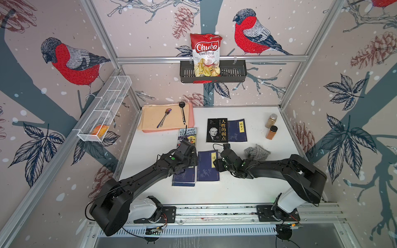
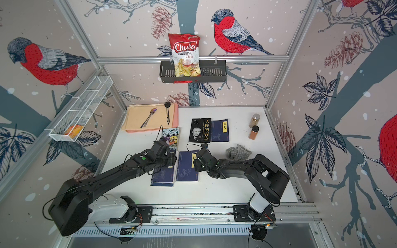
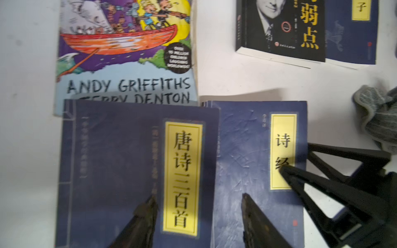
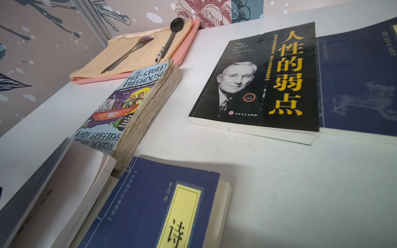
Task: Wipe the cover of the book
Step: Place the book on the book, then pick up the book from the center of the board, then place the book on the book.
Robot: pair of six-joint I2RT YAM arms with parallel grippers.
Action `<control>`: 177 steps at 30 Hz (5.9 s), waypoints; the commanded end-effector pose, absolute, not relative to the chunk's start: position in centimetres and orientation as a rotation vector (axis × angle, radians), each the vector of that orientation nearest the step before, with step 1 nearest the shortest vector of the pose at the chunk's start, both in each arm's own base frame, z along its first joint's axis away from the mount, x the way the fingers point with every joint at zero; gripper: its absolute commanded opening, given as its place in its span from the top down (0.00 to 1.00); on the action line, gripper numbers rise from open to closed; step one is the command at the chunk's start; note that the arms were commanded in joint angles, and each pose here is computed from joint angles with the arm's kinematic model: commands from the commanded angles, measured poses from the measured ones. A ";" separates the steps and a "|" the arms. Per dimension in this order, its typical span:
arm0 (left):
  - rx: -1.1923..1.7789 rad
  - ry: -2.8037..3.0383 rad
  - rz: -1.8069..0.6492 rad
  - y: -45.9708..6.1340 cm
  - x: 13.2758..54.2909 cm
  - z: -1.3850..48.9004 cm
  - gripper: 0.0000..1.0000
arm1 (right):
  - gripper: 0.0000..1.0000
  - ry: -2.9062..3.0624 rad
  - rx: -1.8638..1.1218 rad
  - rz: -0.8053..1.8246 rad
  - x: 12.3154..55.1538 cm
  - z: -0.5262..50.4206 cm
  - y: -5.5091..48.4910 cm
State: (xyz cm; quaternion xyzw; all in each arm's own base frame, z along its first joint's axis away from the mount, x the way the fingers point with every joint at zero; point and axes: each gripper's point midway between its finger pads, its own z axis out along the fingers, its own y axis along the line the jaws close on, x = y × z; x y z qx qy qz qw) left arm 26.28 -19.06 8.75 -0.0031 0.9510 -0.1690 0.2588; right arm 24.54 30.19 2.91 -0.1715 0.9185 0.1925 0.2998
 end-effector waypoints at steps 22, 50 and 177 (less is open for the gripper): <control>0.132 2.691 -0.493 -23.1 25.9 2.8 0.40 | 0.49 2.546 -0.358 0.193 24.2 -1.3 25.6; 0.079 2.703 -0.089 -22.4 26.1 3.5 0.38 | 0.48 2.487 -0.403 0.303 23.3 0.1 27.0; -0.071 2.647 -0.213 -12.0 25.1 10.0 0.18 | 0.39 2.343 -0.463 0.643 22.0 5.7 29.5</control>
